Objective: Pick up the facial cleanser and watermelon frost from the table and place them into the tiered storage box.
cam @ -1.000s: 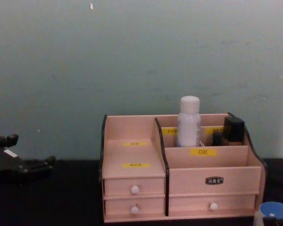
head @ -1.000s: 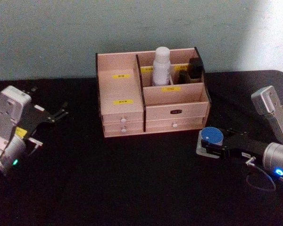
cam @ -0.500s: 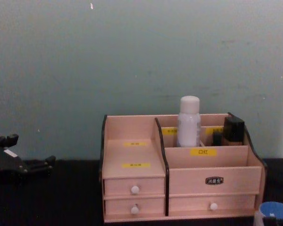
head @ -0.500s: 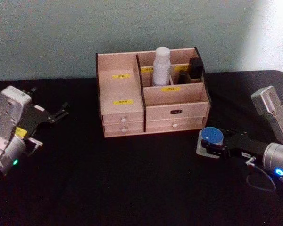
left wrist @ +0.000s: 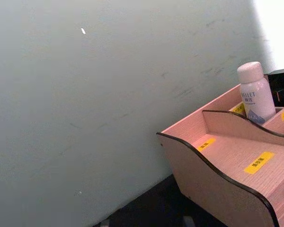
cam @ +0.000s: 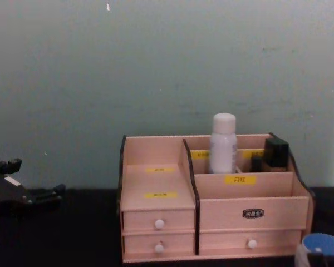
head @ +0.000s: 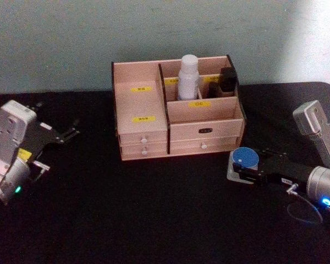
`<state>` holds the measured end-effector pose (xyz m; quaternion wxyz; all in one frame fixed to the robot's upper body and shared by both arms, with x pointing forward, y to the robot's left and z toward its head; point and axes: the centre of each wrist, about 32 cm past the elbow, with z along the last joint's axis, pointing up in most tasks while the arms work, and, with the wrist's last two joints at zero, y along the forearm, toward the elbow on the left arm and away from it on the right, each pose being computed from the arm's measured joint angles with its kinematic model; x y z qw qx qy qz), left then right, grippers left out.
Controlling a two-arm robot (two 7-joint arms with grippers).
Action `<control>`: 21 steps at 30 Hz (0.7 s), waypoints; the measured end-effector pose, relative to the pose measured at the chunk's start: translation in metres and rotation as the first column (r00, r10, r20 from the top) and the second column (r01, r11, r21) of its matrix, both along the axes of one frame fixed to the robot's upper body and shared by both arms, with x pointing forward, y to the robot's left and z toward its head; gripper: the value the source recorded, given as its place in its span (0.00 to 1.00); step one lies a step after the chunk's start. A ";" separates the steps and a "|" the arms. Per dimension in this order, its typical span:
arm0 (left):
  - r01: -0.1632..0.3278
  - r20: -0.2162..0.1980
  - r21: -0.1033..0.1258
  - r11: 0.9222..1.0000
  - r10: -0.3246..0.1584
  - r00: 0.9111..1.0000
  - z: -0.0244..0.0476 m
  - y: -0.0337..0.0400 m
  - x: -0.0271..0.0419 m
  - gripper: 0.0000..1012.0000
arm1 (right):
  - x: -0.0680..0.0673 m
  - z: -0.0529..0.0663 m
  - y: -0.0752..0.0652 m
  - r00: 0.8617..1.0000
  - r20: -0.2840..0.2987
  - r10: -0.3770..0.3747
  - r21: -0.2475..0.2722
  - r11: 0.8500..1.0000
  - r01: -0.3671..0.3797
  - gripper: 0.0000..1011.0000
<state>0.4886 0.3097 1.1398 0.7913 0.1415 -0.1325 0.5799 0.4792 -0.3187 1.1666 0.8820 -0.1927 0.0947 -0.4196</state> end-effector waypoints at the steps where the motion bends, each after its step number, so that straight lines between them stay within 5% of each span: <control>1: 0.000 0.000 0.000 1.000 0.000 1.000 0.0000 0.0000 0.0000 0.99 | 0.000 0.001 0.000 1.000 0.003 0.008 0.003 1.000 -0.008 0.72; 21: 0.000 0.000 0.000 1.000 0.000 1.000 0.0000 0.0000 0.0000 0.99 | 0.016 0.031 0.028 0.987 0.059 0.147 0.075 0.986 -0.151 0.72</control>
